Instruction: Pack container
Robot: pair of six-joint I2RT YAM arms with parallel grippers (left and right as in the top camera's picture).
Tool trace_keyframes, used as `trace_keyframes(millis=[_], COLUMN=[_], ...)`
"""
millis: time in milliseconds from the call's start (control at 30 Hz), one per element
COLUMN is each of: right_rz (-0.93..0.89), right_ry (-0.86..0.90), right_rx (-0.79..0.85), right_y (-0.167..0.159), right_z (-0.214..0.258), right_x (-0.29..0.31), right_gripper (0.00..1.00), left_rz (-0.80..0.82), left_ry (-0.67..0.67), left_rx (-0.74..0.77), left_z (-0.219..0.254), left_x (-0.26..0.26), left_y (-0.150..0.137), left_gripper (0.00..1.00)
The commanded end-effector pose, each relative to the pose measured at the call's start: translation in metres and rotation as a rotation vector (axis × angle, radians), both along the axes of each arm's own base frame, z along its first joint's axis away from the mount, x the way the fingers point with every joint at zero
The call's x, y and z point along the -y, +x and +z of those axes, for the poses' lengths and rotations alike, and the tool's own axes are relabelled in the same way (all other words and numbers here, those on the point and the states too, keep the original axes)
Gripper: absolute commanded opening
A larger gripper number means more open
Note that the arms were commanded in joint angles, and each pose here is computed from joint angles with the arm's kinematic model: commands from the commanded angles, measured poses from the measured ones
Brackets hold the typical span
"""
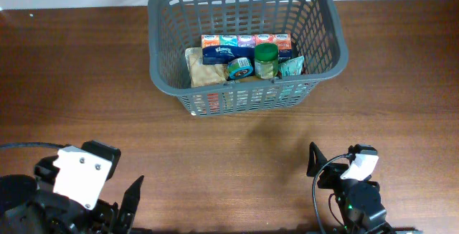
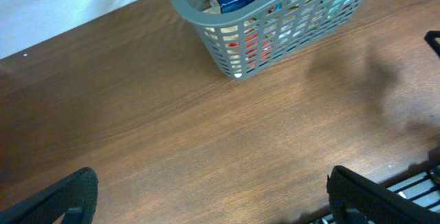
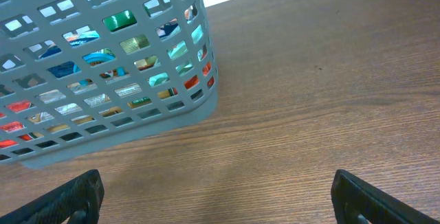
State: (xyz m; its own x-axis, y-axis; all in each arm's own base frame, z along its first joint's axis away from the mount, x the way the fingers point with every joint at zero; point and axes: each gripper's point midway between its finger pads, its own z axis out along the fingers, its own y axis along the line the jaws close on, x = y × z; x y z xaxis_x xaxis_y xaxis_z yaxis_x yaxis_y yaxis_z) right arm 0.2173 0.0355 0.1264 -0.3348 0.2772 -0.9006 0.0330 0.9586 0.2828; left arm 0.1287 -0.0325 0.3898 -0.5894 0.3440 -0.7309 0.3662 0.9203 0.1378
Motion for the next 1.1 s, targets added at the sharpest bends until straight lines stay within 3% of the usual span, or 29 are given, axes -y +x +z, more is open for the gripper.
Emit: trace_keyframes(millis=[0, 233, 400, 700, 1067], right_rz=[0.004, 0.004, 0.004, 0.003, 0.004], right_ry=[0.000, 0.000, 0.000, 0.000, 0.000], right_rx=[0.007, 0.007, 0.007, 0.007, 0.007], right_y=[0.000, 0.000, 0.000, 0.000, 0.000], right_z=[-0.001, -0.001, -0.001, -0.001, -0.001], right_x=[-0.001, -0.001, -0.001, -0.001, -0.001], right_gripper=[0.99, 0.99, 0.99, 0.99, 0.99], left_rz=[-0.011, 0.029, 0.085, 0.111, 0.054], left_ry=[-0.006, -0.080, -0.181, -0.327, -0.382], left_rx=[0.010, 0.184, 0.266, 0.241, 0.242], left_z=[0.000, -0.008, -0.053, -0.188, -0.255], left_x=[0.002, 0.011, 0.014, 0.022, 0.036], left_y=[0.007, 0.092, 0.122, 0.105, 0.085], left_gripper=[0.99, 0.99, 0.99, 0.99, 0.99])
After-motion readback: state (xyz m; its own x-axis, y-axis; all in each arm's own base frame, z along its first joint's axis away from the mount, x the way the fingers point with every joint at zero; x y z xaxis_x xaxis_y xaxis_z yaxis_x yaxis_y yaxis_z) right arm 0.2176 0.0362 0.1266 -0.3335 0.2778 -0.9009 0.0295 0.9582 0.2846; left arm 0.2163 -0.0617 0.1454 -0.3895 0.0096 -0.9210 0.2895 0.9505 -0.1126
